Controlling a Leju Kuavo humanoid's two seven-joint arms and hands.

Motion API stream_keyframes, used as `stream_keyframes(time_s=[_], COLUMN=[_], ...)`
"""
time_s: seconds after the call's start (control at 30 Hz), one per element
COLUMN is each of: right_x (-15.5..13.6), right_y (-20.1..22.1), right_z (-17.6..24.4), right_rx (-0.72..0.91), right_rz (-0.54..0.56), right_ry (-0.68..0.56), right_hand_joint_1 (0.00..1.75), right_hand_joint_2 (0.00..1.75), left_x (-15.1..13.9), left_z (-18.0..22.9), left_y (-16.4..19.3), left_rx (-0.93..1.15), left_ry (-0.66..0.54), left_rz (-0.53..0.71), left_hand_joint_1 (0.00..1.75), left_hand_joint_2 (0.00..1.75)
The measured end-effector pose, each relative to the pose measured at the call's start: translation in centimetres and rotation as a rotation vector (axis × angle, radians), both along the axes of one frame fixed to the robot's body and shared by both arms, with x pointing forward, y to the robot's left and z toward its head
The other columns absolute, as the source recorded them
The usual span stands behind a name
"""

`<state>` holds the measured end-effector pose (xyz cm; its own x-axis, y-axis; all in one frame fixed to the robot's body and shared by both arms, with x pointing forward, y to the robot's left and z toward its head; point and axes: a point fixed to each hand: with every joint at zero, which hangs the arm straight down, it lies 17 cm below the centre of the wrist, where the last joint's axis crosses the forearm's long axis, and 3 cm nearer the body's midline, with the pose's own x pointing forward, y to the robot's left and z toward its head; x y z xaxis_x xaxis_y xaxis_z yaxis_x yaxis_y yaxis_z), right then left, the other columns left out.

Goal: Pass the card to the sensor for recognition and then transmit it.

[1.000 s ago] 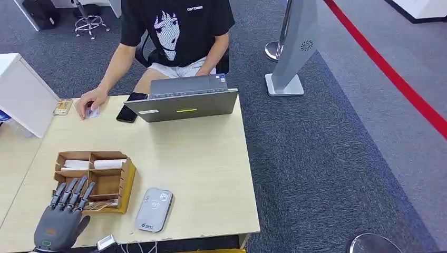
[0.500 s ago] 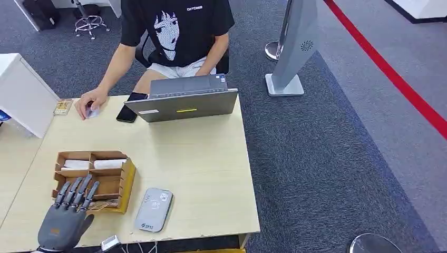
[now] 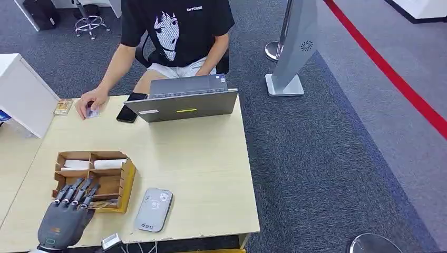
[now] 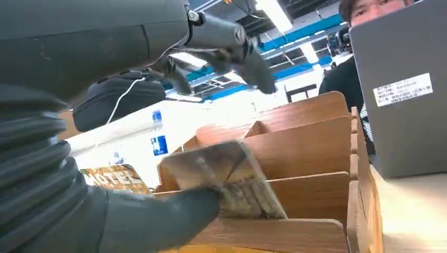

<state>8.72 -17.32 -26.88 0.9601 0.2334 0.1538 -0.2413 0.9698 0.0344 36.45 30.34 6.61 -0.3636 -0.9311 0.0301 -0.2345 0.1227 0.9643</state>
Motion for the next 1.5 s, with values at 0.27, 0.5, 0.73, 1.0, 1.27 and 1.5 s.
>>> stream_keyframes(time_s=[0.27, 0.5, 0.73, 1.0, 1.27, 1.5], right_x=[0.0, 0.0, 0.0, 0.0, 0.0, 0.0], right_y=[0.0, 0.2, 0.2, 0.2, 0.2, 0.2], right_z=[0.0, 0.0, 0.0, 0.0, 0.0, 0.0], right_rx=[0.002, 0.005, 0.005, 0.006, 0.006, 0.007], right_rz=[0.007, 0.008, 0.008, 0.008, 0.003, -0.006], right_ry=[-0.002, -0.002, -0.003, -0.002, -0.001, 0.0], right_hand_joint_1=[0.0, 0.0, 0.0, 0.0, 0.0, 0.0], right_hand_joint_2=[1.75, 1.75, 1.75, 1.75, 1.75, 1.75], left_x=[0.0, -0.4, -0.4, -0.4, -1.1, -2.1], left_z=[0.0, -0.2, -0.2, 0.0, 3.7, 8.5], left_y=[0.3, 0.5, 0.5, 0.5, -0.9, -2.9], left_rx=[-0.009, -0.014, -0.015, -0.012, -0.03, -0.041], left_ry=[0.004, 0.017, 0.017, 0.012, -0.082, -0.196], left_rz=[0.009, 0.008, 0.004, 0.001, -0.043, -0.105], left_hand_joint_1=[1.75, 1.75, 1.75, 1.75, 1.75, 1.75], left_hand_joint_2=[1.75, 1.75, 1.75, 1.75, 1.75, 1.75])
